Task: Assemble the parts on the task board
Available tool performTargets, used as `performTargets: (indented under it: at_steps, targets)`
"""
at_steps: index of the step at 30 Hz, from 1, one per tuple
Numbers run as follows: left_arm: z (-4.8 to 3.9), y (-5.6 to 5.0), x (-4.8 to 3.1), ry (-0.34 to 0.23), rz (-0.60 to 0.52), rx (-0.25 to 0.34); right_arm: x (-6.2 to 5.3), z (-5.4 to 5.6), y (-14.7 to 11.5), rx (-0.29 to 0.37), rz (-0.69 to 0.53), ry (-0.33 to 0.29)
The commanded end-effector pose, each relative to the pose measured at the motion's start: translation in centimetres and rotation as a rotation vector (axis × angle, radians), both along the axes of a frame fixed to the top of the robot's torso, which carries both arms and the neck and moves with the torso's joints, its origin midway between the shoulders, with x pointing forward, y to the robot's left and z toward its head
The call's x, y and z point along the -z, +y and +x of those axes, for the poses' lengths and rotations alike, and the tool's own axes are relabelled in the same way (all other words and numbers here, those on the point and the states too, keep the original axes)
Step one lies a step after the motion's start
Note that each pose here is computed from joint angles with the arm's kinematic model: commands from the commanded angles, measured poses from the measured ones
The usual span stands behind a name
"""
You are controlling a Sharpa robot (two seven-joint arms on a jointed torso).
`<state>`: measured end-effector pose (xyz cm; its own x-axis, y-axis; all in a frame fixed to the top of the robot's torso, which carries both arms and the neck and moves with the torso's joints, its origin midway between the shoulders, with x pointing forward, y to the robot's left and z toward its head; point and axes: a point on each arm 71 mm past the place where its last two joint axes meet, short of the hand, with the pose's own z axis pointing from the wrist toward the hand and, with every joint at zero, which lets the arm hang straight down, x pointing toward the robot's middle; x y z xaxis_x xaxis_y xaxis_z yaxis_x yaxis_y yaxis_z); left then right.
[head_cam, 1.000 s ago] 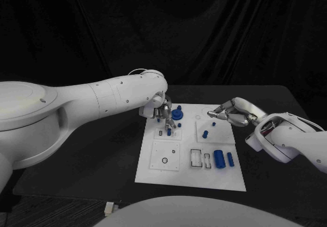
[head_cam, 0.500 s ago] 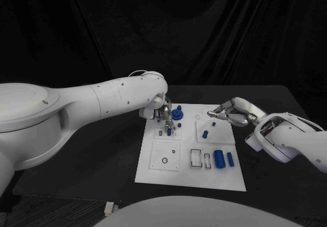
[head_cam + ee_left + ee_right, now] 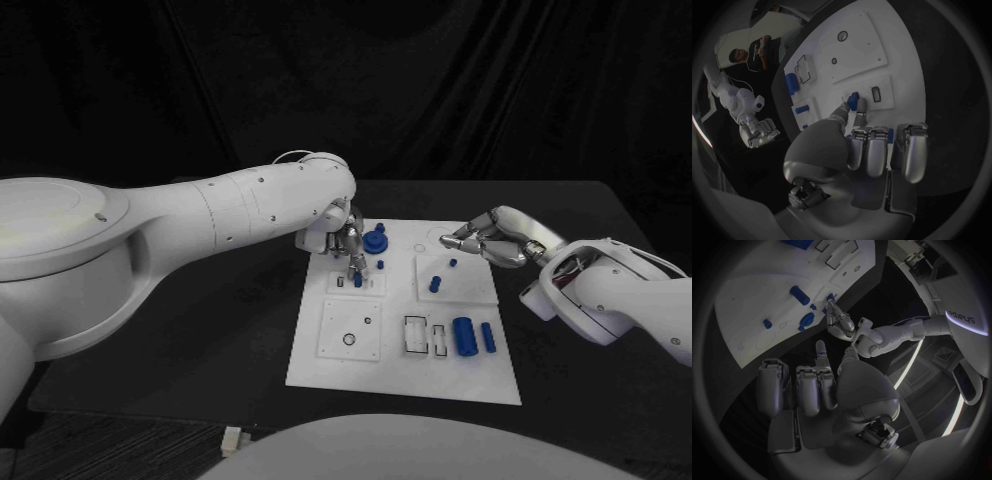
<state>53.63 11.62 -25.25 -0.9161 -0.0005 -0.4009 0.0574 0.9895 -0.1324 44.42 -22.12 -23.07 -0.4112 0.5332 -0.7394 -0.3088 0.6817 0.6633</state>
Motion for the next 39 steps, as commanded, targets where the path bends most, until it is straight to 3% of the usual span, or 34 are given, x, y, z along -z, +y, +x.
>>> performTargets:
  at_steps: [1, 21, 39]
  targets:
    - [-0.16, -0.1, 0.26, 0.012, -0.002, 0.007, 0.0, -0.1, 0.0, -0.001, 0.003, -0.005]
    - [-0.03, 0.4, 0.28, -0.005, -0.010, -0.013, 0.1, 0.0, 0.2, -0.003, 0.001, -0.001]
    - [-0.38, 1.3, 0.01, -0.093, -0.061, -0.083, 0.1, 0.1, -0.1, 0.007, -0.003, 0.000]
